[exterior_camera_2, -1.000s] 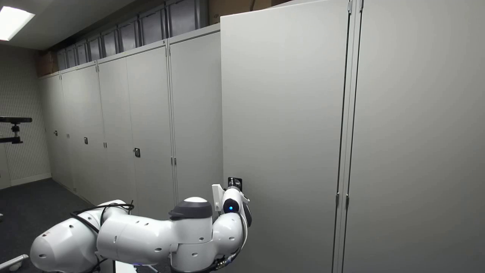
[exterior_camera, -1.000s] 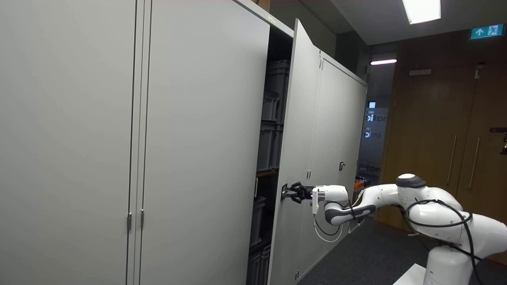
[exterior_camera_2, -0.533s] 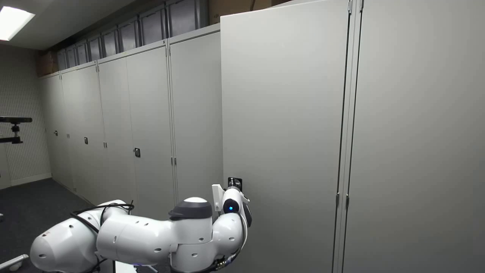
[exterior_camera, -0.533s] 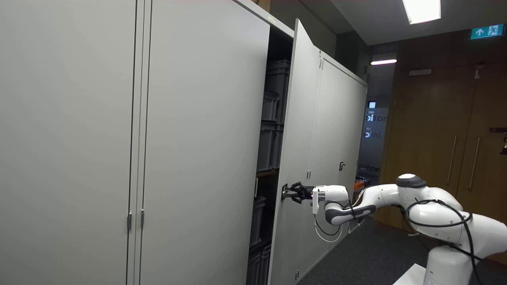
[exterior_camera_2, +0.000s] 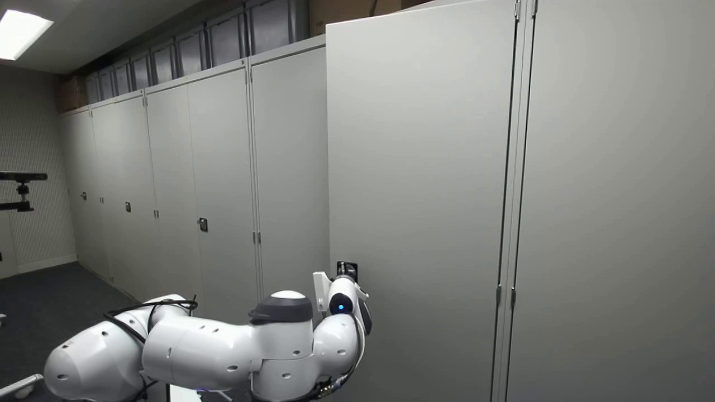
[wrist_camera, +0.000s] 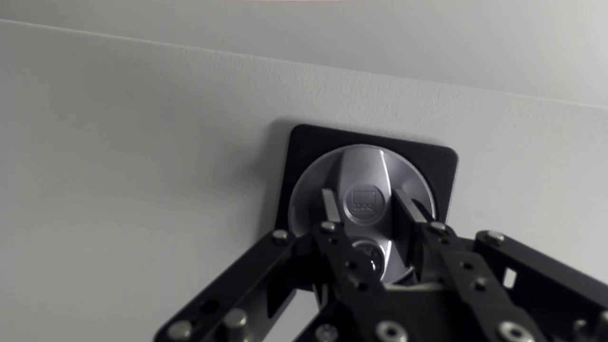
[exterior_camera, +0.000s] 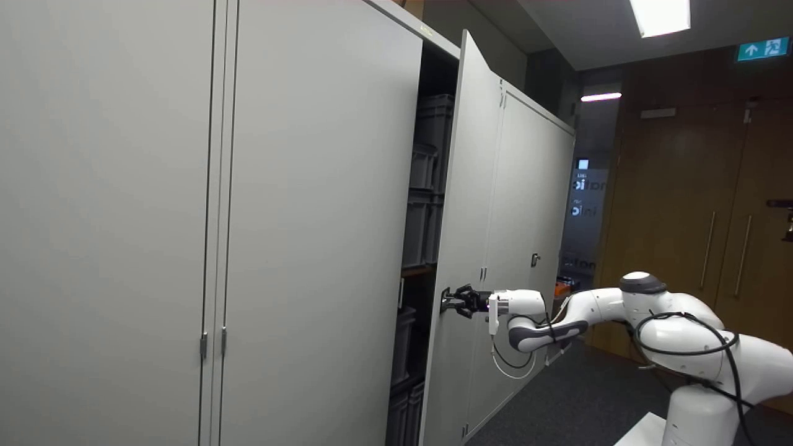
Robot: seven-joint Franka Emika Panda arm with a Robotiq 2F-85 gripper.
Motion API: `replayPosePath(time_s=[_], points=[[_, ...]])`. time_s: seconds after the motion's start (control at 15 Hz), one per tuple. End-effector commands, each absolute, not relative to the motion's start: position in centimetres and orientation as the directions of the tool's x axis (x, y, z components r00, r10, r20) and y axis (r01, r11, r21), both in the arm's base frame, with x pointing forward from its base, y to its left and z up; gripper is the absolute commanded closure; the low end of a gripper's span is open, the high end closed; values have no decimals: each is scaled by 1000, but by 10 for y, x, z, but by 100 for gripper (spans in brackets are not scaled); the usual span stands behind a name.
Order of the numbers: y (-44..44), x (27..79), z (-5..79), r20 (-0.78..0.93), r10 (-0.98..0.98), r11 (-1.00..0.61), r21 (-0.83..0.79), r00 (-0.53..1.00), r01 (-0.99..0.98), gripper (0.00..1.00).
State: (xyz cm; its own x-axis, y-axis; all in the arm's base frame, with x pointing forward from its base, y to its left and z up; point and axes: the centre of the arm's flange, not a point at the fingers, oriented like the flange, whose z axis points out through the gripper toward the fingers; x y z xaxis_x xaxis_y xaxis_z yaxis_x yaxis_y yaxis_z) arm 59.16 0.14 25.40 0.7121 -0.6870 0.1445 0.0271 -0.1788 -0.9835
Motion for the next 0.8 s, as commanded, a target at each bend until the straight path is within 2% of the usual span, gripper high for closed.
replayPosePath(time_s=[0.0, 0.53, 0.6, 0.73], points=[[1, 592, 254, 144, -687, -179, -984, 712, 27, 68], [1, 592, 254, 145, -687, -179, -983, 712, 27, 68], [1, 592, 254, 145, -687, -179, -983, 712, 27, 92], [2, 593, 254, 148, -684, -176, -984, 714, 35, 92]])
